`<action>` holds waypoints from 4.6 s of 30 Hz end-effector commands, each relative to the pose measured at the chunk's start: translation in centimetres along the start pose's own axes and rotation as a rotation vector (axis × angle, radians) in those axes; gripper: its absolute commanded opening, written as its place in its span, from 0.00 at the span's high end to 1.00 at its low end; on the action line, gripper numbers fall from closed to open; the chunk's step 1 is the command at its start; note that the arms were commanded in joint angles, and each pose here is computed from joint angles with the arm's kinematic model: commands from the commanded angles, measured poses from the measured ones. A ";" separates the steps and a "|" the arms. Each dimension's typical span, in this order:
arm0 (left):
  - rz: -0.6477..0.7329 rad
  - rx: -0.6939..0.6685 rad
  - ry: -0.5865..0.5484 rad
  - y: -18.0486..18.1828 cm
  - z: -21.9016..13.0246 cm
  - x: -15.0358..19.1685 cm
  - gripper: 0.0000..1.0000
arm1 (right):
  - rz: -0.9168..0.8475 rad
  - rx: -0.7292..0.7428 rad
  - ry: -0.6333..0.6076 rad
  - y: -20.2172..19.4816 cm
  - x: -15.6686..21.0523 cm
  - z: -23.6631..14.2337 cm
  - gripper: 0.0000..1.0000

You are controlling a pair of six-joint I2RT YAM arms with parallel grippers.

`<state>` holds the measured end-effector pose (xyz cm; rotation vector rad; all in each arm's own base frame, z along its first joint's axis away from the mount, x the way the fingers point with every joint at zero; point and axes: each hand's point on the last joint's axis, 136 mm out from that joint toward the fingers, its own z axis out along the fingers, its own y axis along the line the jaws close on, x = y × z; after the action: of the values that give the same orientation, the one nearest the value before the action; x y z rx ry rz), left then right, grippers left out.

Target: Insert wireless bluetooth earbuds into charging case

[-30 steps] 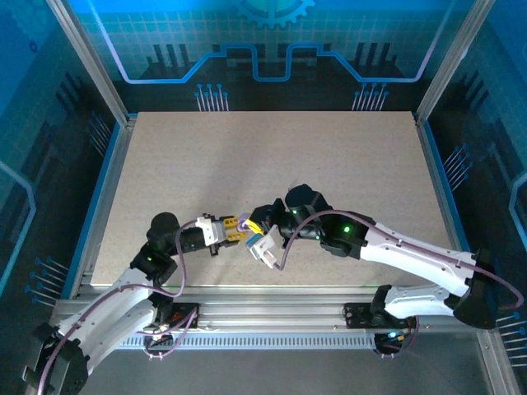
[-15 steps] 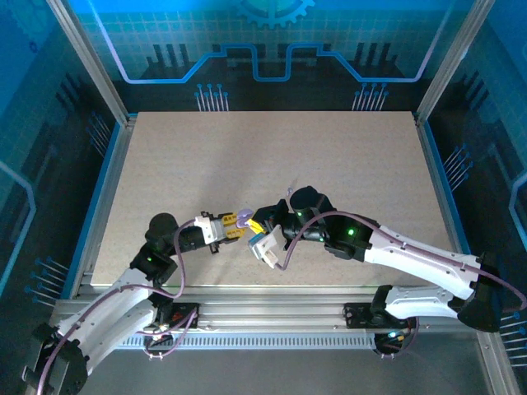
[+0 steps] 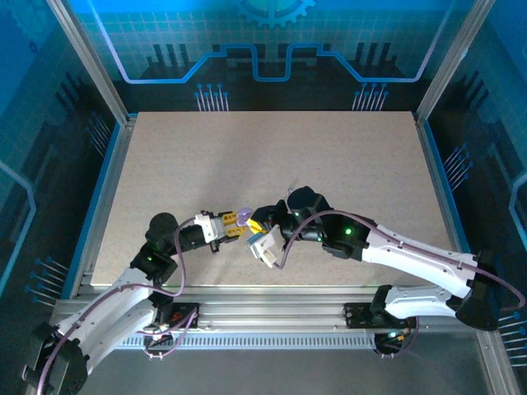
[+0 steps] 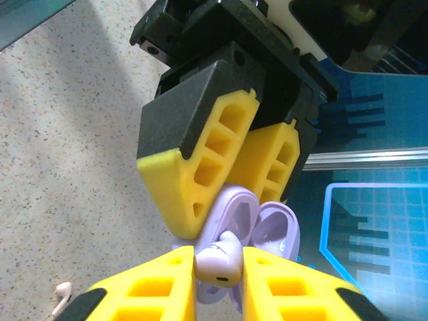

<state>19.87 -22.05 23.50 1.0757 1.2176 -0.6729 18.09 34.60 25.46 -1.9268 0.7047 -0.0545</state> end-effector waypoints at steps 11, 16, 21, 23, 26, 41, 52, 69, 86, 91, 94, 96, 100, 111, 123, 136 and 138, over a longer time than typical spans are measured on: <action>0.021 -0.049 -0.074 1.5 0.1 -2.9 0.88 | 0.140 -0.019 -0.046 -0.1 -0.2 -0.5 0.64; -0.008 -0.078 -0.066 2.1 0.2 -2.7 0.88 | 0.240 0.025 -0.073 -1.0 -0.3 -1.6 0.62; -0.041 -0.110 -0.056 2.7 0.3 -2.4 0.88 | 0.444 0.063 -0.102 -2.1 -0.1 -2.8 0.61; -0.050 -0.116 -0.056 2.8 0.3 -2.3 0.88 | 0.530 0.061 -0.104 -2.0 0.0 -2.9 0.60; -0.052 -0.121 -0.065 2.9 0.2 -2.4 0.88 | 0.643 0.064 -0.097 -1.5 0.5 -2.5 0.60; -0.058 -0.114 -0.080 2.7 0.1 -2.9 0.88 | 0.735 0.095 -0.104 -1.5 1.7 -0.7 0.59; -0.057 -0.118 -0.077 2.9 0.2 -2.9 0.87 | 0.726 0.061 -0.152 -1.6 0.8 -0.2 0.62; -0.057 -0.108 -0.083 2.9 0.4 -3.3 0.88 | 0.694 0.052 -0.188 -2.3 -0.1 0.8 0.65; -0.080 -0.135 -0.070 3.1 0.2 -2.4 0.88 | 0.652 0.045 -0.229 -2.8 -1.3 -0.7 0.68; -0.084 -0.160 -0.067 3.4 0.0 -2.2 0.88 | 0.720 0.024 -0.172 -1.2 -0.5 -1.8 0.67; -0.084 -0.162 -0.068 3.4 0.0 -2.3 0.88 | 0.772 0.048 -0.155 -0.9 -0.1 -2.6 0.67; -0.084 -0.160 -0.071 3.4 0.0 -2.3 0.88 | 0.821 0.070 -0.143 -0.6 0.4 -2.7 0.67; -0.081 -0.159 -0.076 3.4 0.0 -2.5 0.88 | 0.881 0.102 -0.141 -1.2 0.8 -2.2 0.66; -0.072 -0.157 -0.080 3.3 -0.2 -2.9 0.88 | 0.881 0.125 -0.171 -2.4 0.8 -0.9 0.63; -0.080 -0.153 -0.073 3.3 -0.1 -2.6 0.88 | 0.874 0.144 -0.208 -3.3 0.4 -0.6 0.64; -0.086 -0.153 -0.067 3.2 -0.1 -2.3 0.88 | 0.865 0.131 -0.258 -4.3 -0.6 -0.2 0.67; -0.089 -0.153 -0.066 3.2 -0.1 -2.2 0.88 | 0.860 0.129 -0.266 -4.5 -0.8 -0.1 0.67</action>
<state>22.07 -21.12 26.15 0.8791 1.2586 -0.6702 19.63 35.37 27.12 -1.3696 1.3133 0.6196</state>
